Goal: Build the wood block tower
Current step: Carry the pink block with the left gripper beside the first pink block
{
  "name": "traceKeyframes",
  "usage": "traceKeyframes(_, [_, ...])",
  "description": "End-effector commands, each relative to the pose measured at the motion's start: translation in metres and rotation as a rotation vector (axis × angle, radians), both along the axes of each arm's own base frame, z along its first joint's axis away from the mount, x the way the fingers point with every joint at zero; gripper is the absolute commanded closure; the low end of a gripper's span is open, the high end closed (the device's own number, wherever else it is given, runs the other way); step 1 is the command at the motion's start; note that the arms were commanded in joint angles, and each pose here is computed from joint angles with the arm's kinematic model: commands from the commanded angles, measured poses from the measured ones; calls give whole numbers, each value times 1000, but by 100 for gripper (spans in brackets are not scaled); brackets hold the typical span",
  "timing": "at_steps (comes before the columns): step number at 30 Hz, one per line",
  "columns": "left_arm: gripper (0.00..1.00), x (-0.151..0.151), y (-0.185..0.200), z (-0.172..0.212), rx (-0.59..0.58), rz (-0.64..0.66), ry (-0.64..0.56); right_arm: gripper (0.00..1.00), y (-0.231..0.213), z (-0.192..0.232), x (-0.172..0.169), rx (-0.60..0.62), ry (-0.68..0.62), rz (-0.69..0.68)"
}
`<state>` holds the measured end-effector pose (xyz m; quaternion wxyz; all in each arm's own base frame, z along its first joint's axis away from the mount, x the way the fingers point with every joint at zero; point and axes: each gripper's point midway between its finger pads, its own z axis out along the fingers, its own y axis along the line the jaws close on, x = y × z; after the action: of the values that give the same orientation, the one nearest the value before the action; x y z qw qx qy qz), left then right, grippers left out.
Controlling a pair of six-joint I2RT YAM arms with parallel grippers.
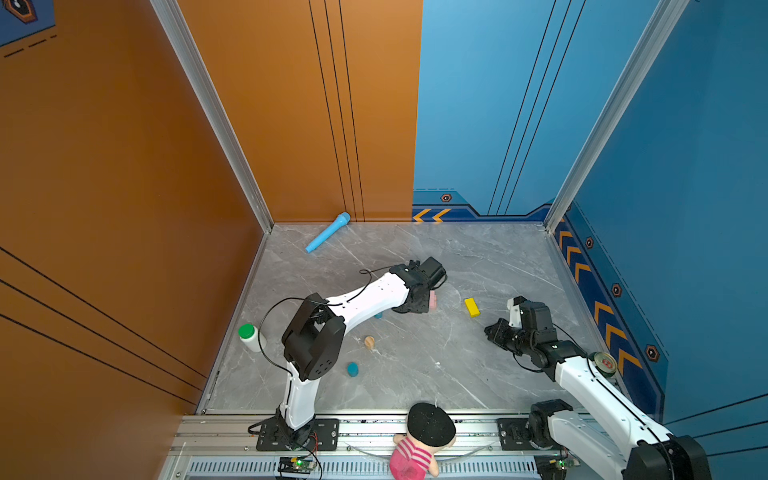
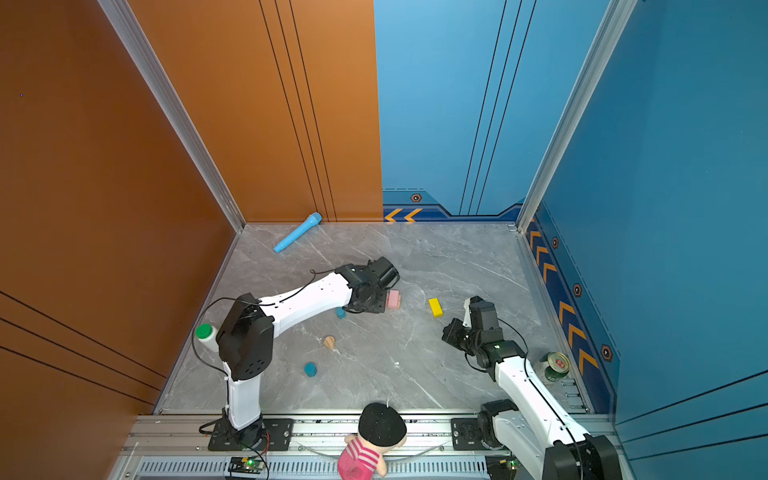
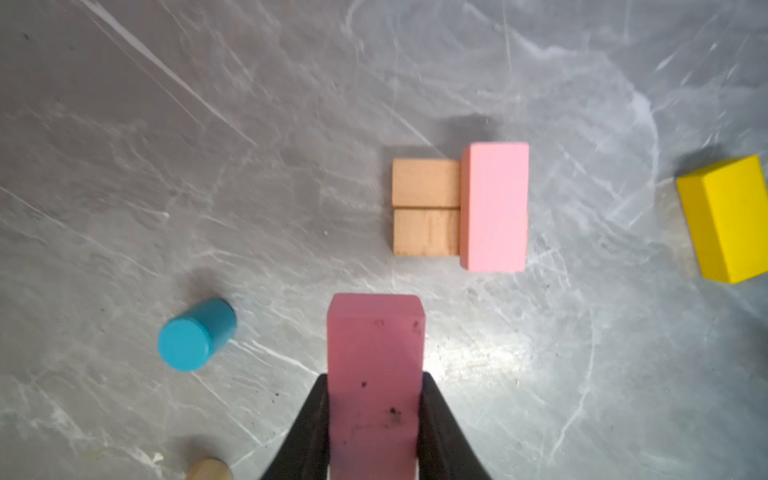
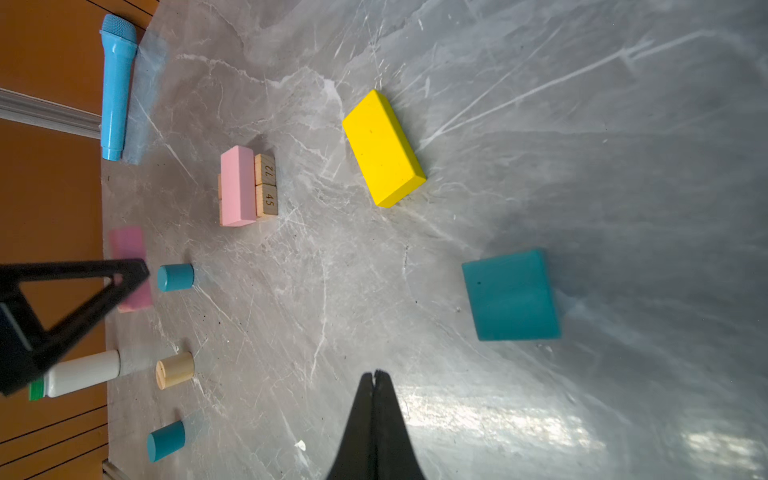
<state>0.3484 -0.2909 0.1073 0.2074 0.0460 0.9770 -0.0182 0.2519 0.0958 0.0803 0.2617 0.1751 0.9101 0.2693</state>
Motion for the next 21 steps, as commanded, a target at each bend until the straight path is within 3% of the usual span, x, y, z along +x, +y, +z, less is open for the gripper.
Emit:
traceKeyframes(1, [100,17,6,6,37,-44,-5,99,-3,3,5,-27,-9,-1])
traceKeyframes(10, [100,51,-18,1,-5,-108,21,99,-3,-1,13,-57,19,-2])
traceKeyframes(21, [100,46,-31,-29,-17,-119,99,100,4,-11,19,-63,52,16])
